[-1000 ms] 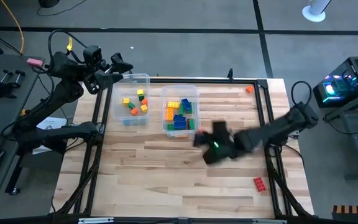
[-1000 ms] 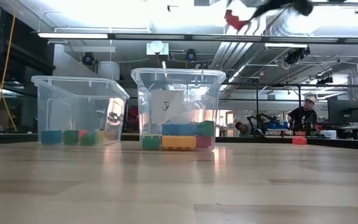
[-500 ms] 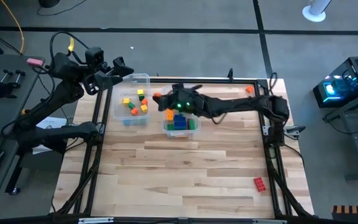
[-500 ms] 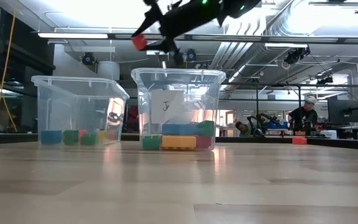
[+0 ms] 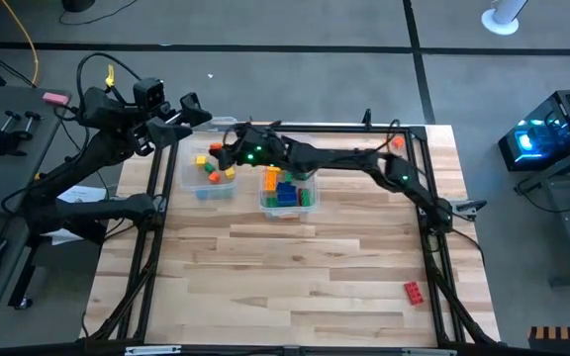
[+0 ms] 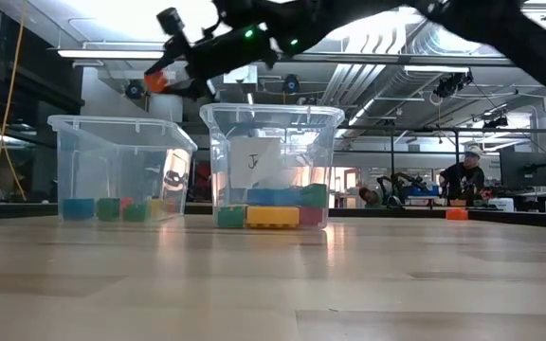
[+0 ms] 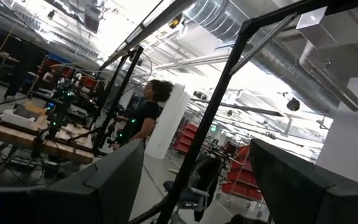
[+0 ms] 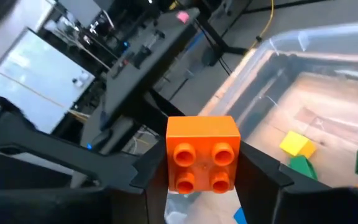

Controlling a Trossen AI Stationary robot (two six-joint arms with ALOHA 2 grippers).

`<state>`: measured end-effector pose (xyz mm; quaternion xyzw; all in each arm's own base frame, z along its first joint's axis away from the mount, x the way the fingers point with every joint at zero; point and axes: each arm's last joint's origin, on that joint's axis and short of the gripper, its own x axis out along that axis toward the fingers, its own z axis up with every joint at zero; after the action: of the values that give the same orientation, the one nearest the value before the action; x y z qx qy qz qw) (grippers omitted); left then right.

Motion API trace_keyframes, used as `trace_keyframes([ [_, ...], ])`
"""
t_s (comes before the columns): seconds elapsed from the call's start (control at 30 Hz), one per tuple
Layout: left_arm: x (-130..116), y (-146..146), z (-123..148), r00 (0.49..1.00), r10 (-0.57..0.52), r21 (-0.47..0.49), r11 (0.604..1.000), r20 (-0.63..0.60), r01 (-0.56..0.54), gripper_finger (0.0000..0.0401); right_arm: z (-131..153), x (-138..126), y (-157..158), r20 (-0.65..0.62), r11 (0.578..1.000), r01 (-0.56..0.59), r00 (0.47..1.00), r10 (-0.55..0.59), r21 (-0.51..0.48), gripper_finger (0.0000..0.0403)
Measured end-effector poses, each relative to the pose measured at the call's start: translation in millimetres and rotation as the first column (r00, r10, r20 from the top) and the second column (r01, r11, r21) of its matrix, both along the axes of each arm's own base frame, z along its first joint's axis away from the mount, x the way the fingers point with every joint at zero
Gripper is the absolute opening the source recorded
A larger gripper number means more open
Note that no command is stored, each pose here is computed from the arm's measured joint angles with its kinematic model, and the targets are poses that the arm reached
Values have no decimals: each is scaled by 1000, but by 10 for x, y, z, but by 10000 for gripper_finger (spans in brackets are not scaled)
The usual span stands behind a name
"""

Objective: Sort blocks by size
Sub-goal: Put the orange small game piece into the left transparent bin

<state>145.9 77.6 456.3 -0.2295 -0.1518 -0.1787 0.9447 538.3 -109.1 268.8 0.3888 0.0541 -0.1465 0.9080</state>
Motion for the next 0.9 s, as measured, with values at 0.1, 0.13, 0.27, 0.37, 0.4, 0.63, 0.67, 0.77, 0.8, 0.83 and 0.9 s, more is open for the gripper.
trace_keyframes([
  [0.1, 0, 0, 0, 1000, -2, -6, 1000, -2, 2, 280, -97, 127, -26, -31, 1000, -21, 999, 21, -3, 153],
  [0.13, 0, 0, 0, 1000, -5, -13, 1000, -4, 5, 280, -114, 153, -31, -46, 1000, -20, 999, 20, 2, 158],
  [0.27, 1, 1, -1, 1000, -10, -22, 1000, -7, 9, 280, -43, 171, -35, -91, 999, -22, 996, 18, -42, 188],
  [0.37, 1, 1, -1, 1000, -10, -22, 1000, -8, 9, 280, 110, 136, -35, -133, 995, -17, 991, 4, -102, 213],
  [0.4, 1, 1, -1, 1000, -9, -20, 1000, -7, 9, 280, 150, 120, -38, -146, 992, -19, 989, 1, -122, 222],
  [0.63, 0, 0, -1, 1000, 0, 4, 1000, 0, 0, 280, 541, -246, -216, -268, 982, 38, 959, -88, -185, 244],
  [0.67, 0, 0, 0, 1000, -1, 5, 1000, 1, 1, 280, 594, -334, -253, -314, 978, 62, 941, -124, -200, 244],
  [0.77, -3, -4, 2, 1000, -10, 13, 1000, 1, 10, 280, 700, -607, -362, -461, 960, 123, 857, -231, -252, 244],
  [0.8, -4, -6, 1, 1000, -16, 17, 1000, -2, 16, 280, 717, -719, -387, -529, 956, 130, 809, -256, -264, 245],
  [0.83, -4, -9, 0, 1000, -24, 26, 999, -4, 24, 280, 709, -826, -408, -600, 953, 134, 750, -277, -272, 245],
  [0.9, -5, -15, -4, 999, -45, 43, 998, -13, 45, 280, 672, -1050, -435, -737, 948, 136, 601, -309, -287, 245],
])
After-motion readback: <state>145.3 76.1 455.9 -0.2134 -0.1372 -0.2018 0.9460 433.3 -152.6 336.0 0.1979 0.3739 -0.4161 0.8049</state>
